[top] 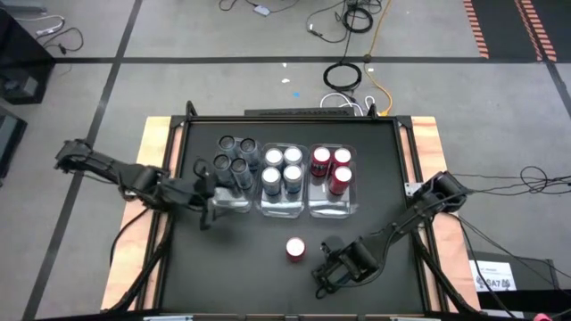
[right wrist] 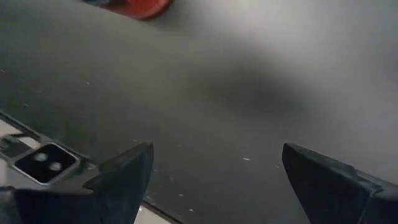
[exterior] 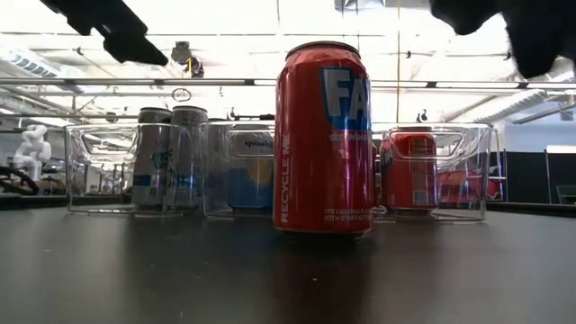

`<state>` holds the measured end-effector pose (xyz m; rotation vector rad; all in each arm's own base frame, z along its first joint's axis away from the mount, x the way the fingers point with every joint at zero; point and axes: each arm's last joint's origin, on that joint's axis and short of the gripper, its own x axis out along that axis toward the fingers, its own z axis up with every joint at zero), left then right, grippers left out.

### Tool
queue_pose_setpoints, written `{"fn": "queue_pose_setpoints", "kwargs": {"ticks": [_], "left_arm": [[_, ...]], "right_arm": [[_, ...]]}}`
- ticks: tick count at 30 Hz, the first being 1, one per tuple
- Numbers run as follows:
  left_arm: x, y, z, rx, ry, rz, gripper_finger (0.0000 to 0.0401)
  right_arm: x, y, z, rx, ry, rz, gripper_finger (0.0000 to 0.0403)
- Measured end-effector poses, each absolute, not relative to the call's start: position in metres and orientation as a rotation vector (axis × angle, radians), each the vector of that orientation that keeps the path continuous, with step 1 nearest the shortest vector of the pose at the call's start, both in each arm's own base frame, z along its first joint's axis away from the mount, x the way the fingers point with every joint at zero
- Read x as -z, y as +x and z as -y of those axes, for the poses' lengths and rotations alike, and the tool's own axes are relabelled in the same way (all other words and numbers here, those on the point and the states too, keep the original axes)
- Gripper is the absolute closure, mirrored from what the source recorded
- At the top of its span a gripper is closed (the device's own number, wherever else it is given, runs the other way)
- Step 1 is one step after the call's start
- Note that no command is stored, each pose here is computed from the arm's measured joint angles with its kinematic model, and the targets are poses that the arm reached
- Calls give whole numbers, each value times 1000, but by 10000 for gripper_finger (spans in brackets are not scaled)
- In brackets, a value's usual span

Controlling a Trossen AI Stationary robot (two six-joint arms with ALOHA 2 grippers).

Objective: Sort soda cans
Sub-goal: Put the red soda can into the right transparent bin

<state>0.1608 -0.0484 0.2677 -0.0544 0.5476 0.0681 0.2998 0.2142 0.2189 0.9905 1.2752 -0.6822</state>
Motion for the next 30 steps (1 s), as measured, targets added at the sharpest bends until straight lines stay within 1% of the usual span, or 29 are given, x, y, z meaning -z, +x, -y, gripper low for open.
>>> {"fn": "queue_pose_setpoints", "kwargs": {"ticks": [4,11,16,20,21,24,27,30], "left_arm": [[-260,143,32,-107,-33,-494,35],[-230,120,14,-122,-102,-438,35],[-203,111,11,-143,-249,-451,35],[-198,110,10,-166,-333,-454,35],[-197,109,10,-167,-313,-464,35],[-196,109,10,-144,-130,-488,35],[-195,109,11,-102,-82,-500,35],[-199,109,11,-53,31,-470,35]], "right_arm": [[-220,308,-211,657,1040,-1242,55],[-222,319,-203,664,1136,-1196,55],[-222,323,-200,661,1153,-1183,55],[-222,325,-198,653,1148,-1181,55],[-222,325,-198,654,1147,-1181,55],[-222,324,-197,665,1143,-1185,55],[-222,323,-197,677,1144,-1193,55],[-223,322,-197,671,1141,-1195,55]]}}
